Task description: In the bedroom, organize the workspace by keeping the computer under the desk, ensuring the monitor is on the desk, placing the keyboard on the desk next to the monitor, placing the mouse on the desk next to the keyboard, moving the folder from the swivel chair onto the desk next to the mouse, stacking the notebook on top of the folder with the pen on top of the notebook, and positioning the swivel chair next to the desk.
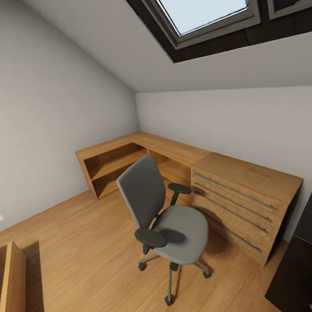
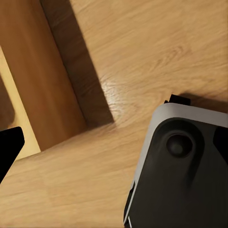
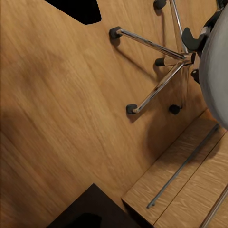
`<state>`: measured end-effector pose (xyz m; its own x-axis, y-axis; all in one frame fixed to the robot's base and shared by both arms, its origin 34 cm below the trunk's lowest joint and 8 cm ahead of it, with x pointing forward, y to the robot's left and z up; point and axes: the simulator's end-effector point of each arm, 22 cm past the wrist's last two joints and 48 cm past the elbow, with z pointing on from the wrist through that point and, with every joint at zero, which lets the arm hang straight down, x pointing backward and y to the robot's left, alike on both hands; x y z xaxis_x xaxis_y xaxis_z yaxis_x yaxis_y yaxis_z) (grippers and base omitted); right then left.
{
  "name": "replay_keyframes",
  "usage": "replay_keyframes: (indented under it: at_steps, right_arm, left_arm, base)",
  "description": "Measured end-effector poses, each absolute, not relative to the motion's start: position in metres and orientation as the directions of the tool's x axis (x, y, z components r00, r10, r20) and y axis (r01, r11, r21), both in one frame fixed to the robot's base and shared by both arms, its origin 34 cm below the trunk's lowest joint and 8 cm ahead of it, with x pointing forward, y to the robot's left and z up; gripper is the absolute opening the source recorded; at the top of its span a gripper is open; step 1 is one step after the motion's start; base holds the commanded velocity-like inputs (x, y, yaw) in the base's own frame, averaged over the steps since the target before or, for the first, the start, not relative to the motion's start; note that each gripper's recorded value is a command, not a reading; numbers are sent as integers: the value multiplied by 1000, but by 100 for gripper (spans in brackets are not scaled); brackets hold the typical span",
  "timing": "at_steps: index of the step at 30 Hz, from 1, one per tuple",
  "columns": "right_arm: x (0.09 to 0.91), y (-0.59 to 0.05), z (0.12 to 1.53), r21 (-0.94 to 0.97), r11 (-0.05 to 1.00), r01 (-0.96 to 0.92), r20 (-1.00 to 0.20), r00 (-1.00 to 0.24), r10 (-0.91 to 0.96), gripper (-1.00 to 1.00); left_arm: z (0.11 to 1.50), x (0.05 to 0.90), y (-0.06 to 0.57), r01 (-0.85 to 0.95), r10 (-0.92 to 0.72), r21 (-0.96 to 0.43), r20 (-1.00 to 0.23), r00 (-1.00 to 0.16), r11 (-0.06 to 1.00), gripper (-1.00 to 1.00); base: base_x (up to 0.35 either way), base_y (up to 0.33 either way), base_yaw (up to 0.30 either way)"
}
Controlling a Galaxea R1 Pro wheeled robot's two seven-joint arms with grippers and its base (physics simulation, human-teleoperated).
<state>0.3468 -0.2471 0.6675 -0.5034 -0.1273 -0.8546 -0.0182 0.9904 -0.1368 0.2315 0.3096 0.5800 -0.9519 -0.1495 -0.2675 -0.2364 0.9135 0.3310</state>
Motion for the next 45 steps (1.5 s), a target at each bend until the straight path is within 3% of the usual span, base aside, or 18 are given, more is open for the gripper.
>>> replay_keyframes:
  at_steps: [15, 45]
  right_arm:
    - [340, -252, 660, -147, 989, -17, -833, -538, -133, 100]
    - [325, -252, 647, -154, 988, -30, -793, -592, -142, 100]
  left_arm:
    - [579, 227, 310, -232, -149, 334, -255, -955, 914, 100]
    - [575, 212, 310, -219, -149, 343, -218, -964, 914, 100]
  base:
    - [0, 0, 30]
    - [0, 0, 146]
